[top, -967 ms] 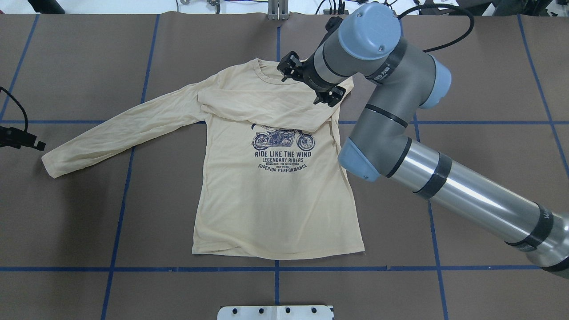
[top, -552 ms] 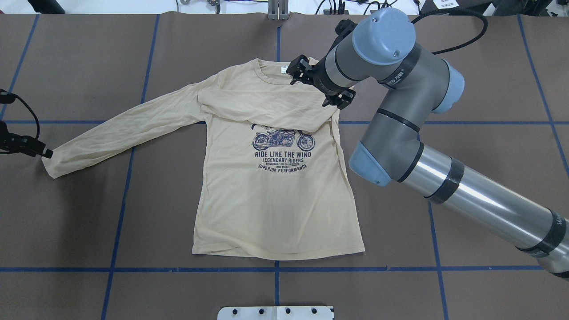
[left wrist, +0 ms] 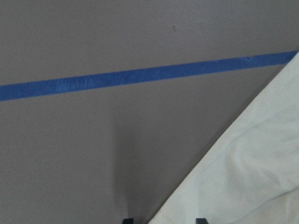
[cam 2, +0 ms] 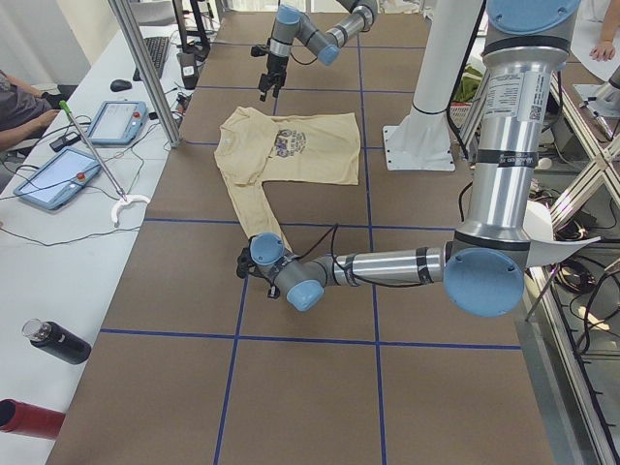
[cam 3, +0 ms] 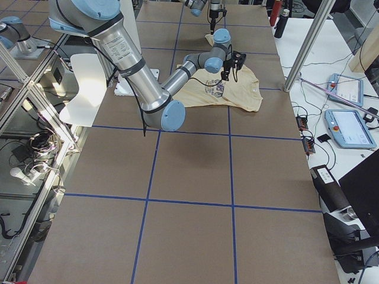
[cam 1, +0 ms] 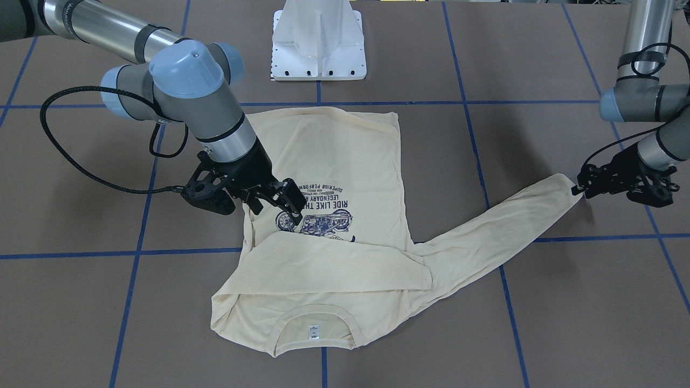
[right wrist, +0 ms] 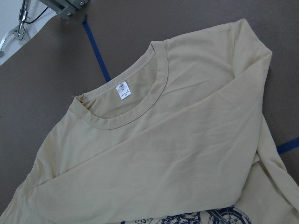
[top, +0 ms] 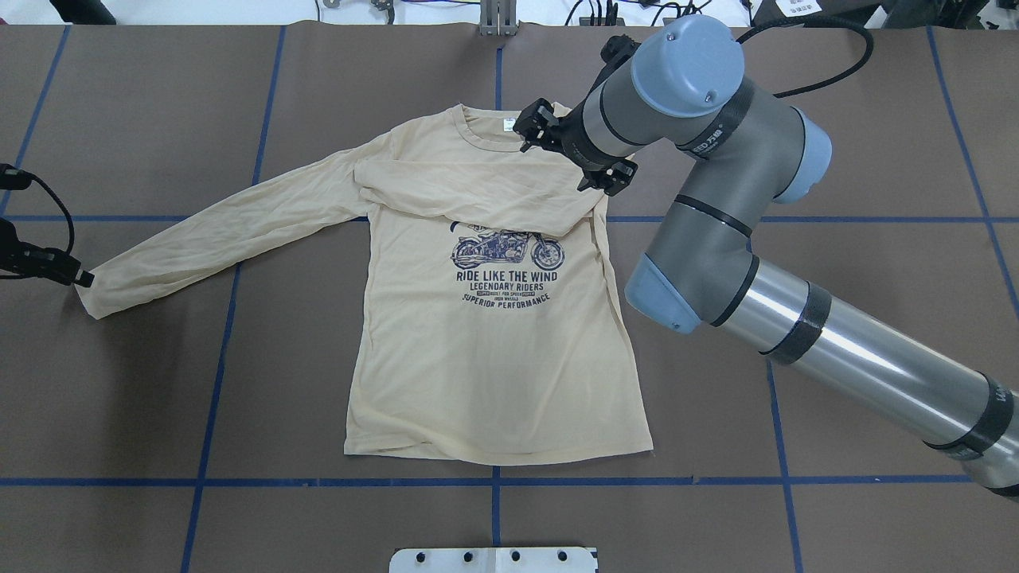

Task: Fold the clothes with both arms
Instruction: 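Withdraw the right gripper while the left gripper reaches the other cuff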

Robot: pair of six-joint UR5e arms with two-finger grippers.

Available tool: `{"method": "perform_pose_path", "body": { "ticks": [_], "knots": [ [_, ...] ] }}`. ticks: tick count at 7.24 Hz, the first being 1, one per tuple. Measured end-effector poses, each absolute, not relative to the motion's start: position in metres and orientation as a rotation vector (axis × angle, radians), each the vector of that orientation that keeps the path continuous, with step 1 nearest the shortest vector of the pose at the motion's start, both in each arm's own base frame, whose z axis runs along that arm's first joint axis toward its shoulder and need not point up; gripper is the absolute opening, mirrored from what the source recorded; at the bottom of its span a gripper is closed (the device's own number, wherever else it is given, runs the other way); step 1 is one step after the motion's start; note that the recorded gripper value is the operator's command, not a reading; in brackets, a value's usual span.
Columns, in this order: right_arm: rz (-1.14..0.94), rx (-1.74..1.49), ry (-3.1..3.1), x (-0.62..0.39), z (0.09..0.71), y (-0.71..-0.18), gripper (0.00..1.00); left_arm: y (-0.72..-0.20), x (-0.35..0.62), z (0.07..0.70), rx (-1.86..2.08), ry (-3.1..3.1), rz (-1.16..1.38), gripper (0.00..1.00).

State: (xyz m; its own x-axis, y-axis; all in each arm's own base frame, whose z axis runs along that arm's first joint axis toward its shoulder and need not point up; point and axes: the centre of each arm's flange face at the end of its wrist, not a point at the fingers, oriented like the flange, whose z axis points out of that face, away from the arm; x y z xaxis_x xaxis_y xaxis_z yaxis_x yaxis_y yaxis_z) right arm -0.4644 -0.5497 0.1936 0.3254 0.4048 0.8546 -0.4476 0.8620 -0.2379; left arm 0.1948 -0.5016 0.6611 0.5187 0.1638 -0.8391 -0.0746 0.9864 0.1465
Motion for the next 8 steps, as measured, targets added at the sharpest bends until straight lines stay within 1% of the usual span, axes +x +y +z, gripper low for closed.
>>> {"method": "perform_pose_path", "body": {
  "ticks": [1, 4, 5, 6, 7, 8],
  "knots": [
    [0.559, 0.044, -1.106, -0.464, 0.194, -0.550, 0.99, -0.501, 0.195, 0.661, 0.095, 1.016, 0.143, 0.00],
    [0.558, 0.045, -1.113, -0.462, 0.192, -0.549, 0.99, -0.501, 0.195, 0.655, 0.095, 1.028, 0.142, 0.00],
    [0.559, 0.043, -1.116, -0.457, 0.193, -0.548, 0.99, -0.501, 0.196, 0.635, 0.098, 1.053, 0.124, 0.00],
    [0.559, 0.028, -1.121, -0.438, 0.205, -0.546, 0.99, -0.502, 0.198, 0.595, 0.094, 1.104, 0.081, 0.00],
    [0.546, 0.005, -1.121, -0.402, 0.228, -0.548, 0.99, -0.509, 0.203, 0.542, 0.094, 1.163, 0.030, 0.00],
    [0.513, -0.006, -1.112, -0.364, 0.256, -0.551, 0.99, -0.528, 0.217, 0.477, 0.085, 1.229, -0.039, 0.00]
  ]
}}
